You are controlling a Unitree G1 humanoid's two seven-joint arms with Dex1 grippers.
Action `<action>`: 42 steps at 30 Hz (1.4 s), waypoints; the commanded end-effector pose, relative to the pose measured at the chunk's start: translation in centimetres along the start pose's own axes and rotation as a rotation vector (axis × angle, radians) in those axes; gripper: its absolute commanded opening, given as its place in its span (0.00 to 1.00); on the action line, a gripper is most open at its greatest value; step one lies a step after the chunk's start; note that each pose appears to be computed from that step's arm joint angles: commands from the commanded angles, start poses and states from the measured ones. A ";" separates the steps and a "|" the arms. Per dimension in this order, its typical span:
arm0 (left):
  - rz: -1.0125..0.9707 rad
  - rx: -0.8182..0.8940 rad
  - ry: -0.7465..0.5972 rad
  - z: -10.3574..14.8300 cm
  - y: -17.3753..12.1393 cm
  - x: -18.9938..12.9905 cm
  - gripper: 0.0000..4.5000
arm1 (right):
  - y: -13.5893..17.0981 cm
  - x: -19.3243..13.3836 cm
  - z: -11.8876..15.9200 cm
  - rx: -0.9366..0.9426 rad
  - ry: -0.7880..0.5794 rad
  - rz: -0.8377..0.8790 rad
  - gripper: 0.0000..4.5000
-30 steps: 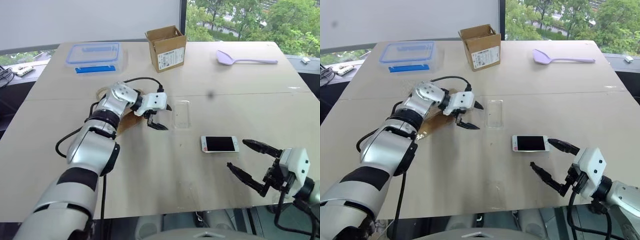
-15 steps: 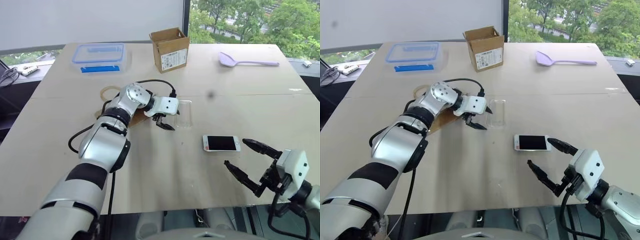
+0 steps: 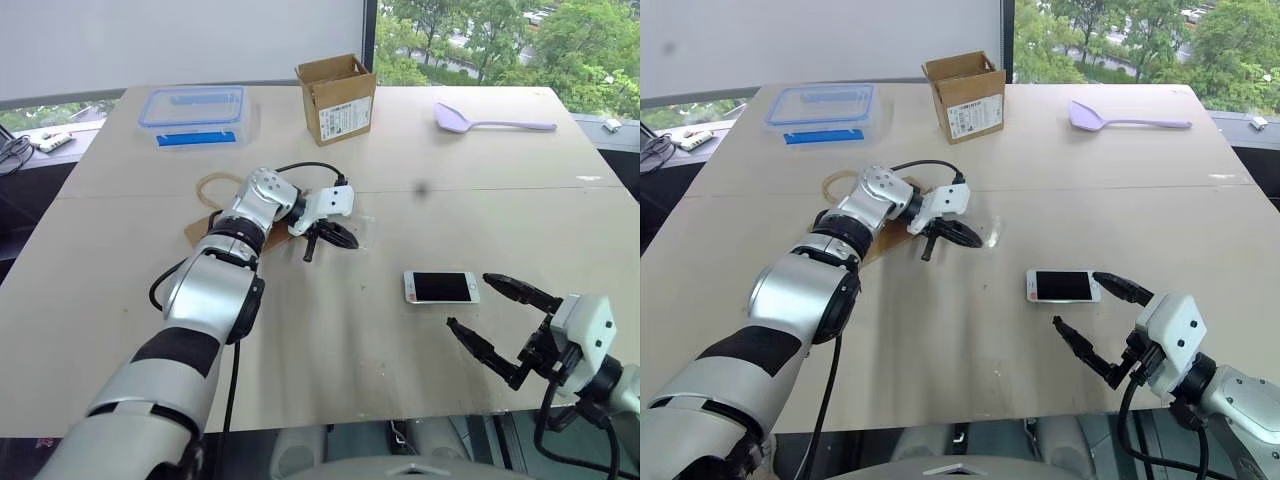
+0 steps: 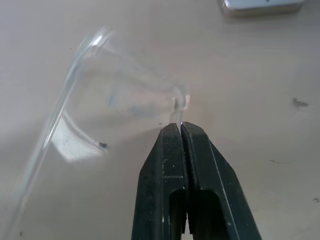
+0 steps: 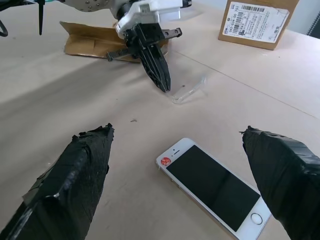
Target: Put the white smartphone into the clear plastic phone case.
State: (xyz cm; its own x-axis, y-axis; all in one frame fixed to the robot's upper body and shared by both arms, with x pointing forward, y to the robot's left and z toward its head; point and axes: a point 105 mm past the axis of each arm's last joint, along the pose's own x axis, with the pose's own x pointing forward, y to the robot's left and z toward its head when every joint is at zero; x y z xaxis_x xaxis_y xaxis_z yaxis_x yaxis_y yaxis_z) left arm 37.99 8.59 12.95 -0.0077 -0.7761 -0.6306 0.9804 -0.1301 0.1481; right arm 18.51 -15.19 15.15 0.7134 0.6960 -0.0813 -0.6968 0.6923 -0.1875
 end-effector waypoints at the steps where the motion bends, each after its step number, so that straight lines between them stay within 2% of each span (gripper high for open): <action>1: -0.018 0.017 -0.081 1.4 0.0 -1.0 0.01 | 0.4 0.3 0.6 -0.019 -0.024 0.013 1.00; 9: 0.041 0.021 -0.163 3.2 0.5 -2.3 0.01 | 0.1 0.9 0.5 -0.023 -0.035 0.032 1.00; 12: 0.079 0.027 -0.128 1.7 0.2 -2.0 0.17 | 0.2 1.1 0.5 -0.022 -0.039 0.044 1.00; 14: 0.152 0.052 -0.121 1.4 0.8 -1.6 0.36 | 0.1 1.1 0.5 -0.023 -0.039 0.050 1.00; 17: 0.142 0.032 -0.096 0.9 0.6 -1.1 0.64 | 0.0 1.1 0.5 -0.025 -0.035 0.058 1.00; 22: 0.112 0.000 0.002 -1.3 0.1 -0.2 0.64 | -0.1 0.8 0.5 -0.033 -0.021 0.066 1.00; 25: 0.127 -0.024 0.024 -2.1 0.1 0.1 0.45 | 0.0 0.4 0.4 -0.039 -0.010 0.054 1.00; 29: 0.120 -0.044 0.056 -3.3 -0.3 0.3 0.05 | 0.1 0.2 0.3 -0.036 -0.005 0.039 1.00; 30: 0.118 -0.053 0.049 -3.3 -0.4 0.3 0.01 | 0.2 0.2 0.3 -0.036 -0.005 0.037 1.00; 37: 0.070 -0.071 -0.075 -1.1 -1.2 0.2 0.01 | 0.2 0.1 0.1 -0.037 -0.002 0.030 1.00; 42: 0.039 -0.091 -0.131 1.0 -4.2 0.9 0.01 | 0.4 0.2 0.0 -0.033 0.001 0.037 1.00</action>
State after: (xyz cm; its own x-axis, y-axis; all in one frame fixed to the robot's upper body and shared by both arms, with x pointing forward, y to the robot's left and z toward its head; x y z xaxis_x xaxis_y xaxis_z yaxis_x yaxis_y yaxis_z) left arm 34.24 8.95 10.52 0.0153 -0.8355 -0.5493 0.9980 -0.0206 0.0592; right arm 18.60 -15.25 14.06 0.6933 0.7104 -0.1210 -0.7194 0.6720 -0.1758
